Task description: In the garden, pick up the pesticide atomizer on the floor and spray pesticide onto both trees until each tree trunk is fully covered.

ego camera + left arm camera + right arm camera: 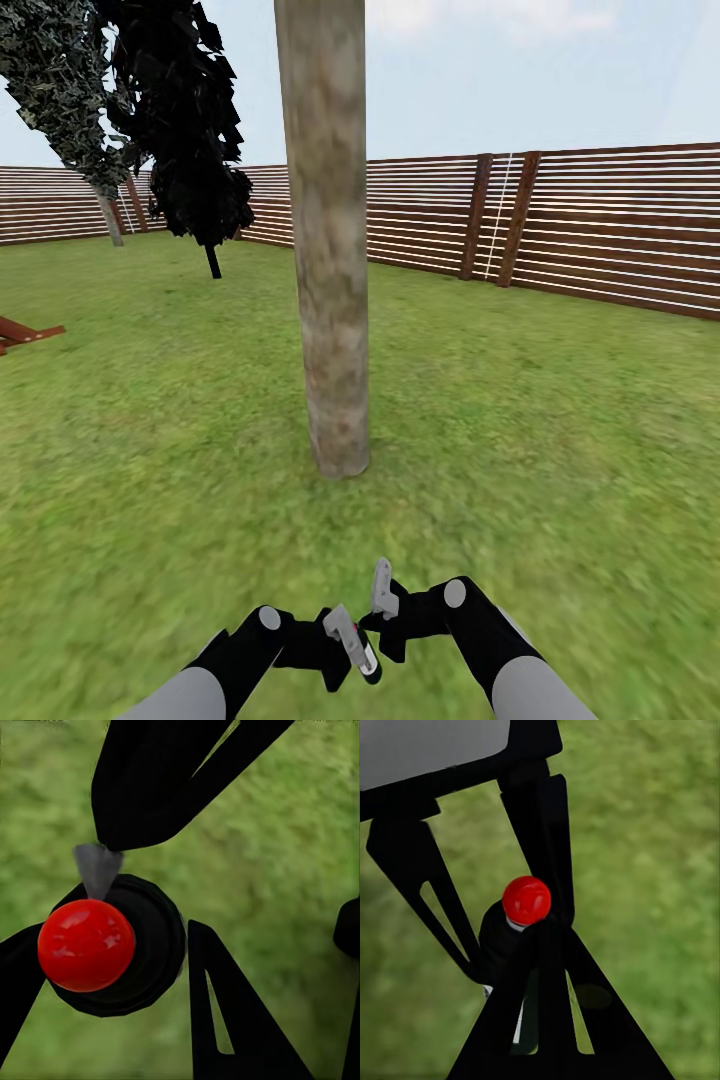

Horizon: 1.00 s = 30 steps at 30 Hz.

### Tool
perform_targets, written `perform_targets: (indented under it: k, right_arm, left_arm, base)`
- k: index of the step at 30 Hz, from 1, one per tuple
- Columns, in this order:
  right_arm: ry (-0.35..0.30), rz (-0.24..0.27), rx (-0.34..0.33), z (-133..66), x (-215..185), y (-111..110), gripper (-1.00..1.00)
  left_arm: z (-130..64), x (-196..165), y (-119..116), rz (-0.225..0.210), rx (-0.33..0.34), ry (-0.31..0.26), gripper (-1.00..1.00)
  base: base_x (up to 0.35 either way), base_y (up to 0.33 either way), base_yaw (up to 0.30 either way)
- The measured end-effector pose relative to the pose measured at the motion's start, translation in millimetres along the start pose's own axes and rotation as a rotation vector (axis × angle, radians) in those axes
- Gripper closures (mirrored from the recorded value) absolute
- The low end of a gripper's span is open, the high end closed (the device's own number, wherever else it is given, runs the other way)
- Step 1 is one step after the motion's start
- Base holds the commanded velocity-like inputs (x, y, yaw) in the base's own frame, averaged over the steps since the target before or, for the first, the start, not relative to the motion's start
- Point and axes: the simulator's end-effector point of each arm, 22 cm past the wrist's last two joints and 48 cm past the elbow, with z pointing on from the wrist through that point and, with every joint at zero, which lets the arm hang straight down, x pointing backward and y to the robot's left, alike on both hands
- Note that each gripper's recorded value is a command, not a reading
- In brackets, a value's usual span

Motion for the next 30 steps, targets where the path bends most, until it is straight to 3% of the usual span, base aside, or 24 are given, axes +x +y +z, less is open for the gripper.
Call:
perform_targets:
  k: [6,24,26,30]
  right_arm:
    - [0.0,0.0,0.0,0.0,0.0,0.0,1.0]
    - [0.0,0.001,0.0,-0.1,0.0,-0.1,1.0]
    - [0.0,0.001,0.0,-0.1,0.0,-0.1,1.0]
    - [0.0,0.001,0.001,-0.1,0.0,-0.2,1.0]
  left_arm:
    - [-0.1,-5.3,0.8,-0.023,-0.003,-0.024,1.0]
    - [-4.3,0.2,6.4,-0.025,-0.011,-0.017,1.0]
    - [-9.5,9.0,10.6,-0.024,-0.012,-0.004,1.0]
    - [-38.8,49.7,42.2,-0.036,-0.062,0.054,1.0]
  base:
    - [0.0,0.0,0.0]
    - [0.0,0.0,0.0]
    - [0.0,0.0,0.0]
    - [0.0,0.0,0.0]
